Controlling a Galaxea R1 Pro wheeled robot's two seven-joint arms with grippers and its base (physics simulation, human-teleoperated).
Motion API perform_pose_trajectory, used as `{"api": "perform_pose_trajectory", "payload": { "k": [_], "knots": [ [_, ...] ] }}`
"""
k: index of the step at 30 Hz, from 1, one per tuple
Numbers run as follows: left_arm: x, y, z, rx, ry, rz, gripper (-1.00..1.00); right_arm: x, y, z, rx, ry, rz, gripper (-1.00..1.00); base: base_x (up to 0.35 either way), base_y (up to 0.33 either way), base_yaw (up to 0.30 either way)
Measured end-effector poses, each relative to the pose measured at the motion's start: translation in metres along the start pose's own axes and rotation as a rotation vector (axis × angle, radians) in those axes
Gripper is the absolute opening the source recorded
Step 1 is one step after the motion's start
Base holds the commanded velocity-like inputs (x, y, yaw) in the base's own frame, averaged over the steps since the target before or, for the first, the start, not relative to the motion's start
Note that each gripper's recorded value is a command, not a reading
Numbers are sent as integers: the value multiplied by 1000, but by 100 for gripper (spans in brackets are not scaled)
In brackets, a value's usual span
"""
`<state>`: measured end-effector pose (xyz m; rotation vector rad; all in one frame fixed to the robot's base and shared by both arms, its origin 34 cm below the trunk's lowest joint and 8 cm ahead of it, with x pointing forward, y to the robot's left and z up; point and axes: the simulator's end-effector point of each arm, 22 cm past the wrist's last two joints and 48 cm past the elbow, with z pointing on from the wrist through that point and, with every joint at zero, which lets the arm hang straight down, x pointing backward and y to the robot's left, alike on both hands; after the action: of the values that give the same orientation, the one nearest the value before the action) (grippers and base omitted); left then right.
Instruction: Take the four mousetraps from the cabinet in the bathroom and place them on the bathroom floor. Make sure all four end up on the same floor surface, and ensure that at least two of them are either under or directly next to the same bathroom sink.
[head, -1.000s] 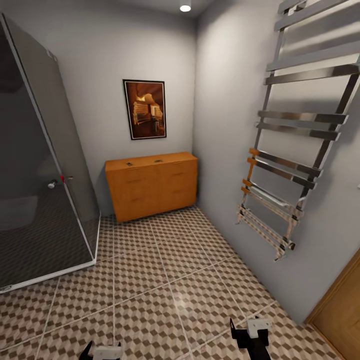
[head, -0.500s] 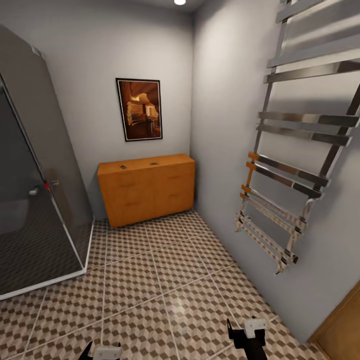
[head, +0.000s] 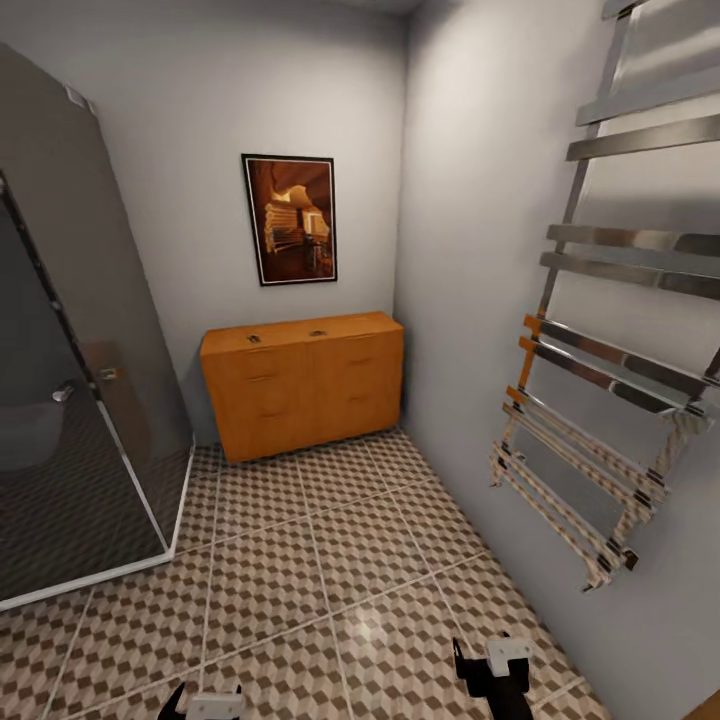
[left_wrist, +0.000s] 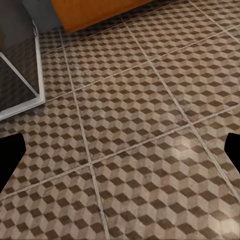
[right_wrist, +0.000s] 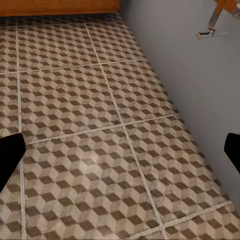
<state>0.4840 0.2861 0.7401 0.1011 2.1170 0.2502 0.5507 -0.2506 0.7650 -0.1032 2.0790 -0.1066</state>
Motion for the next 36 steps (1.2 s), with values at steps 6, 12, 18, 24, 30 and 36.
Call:
{"api": "perform_pose_trajectory", "payload": {
  "k": [6, 12, 18, 24, 30, 36],
  "knots": [
    [0, 0, 0, 1, 0, 0, 100, 0, 0, 0, 0, 0, 0, 100, 290, 0, 247],
    [0, 0, 0, 1, 0, 0, 100, 0, 0, 0, 0, 0, 0, 100, 290, 0, 252],
    [0, 0, 0, 0, 0, 0, 100, 0, 0, 0, 0, 0, 0, 100, 290, 0, 253],
    [0, 0, 0, 0, 1, 0, 100, 1, 0, 0, 0, 1, 0, 100, 290, 0, 201],
    [0, 0, 0, 1, 1, 0, 100, 1, 0, 0, 0, 1, 0, 100, 290, 0, 61],
    [1, 0, 0, 0, 1, 0, 100, 1, 0, 0, 0, 1, 0, 100, 290, 0, 5]
  ]
}}
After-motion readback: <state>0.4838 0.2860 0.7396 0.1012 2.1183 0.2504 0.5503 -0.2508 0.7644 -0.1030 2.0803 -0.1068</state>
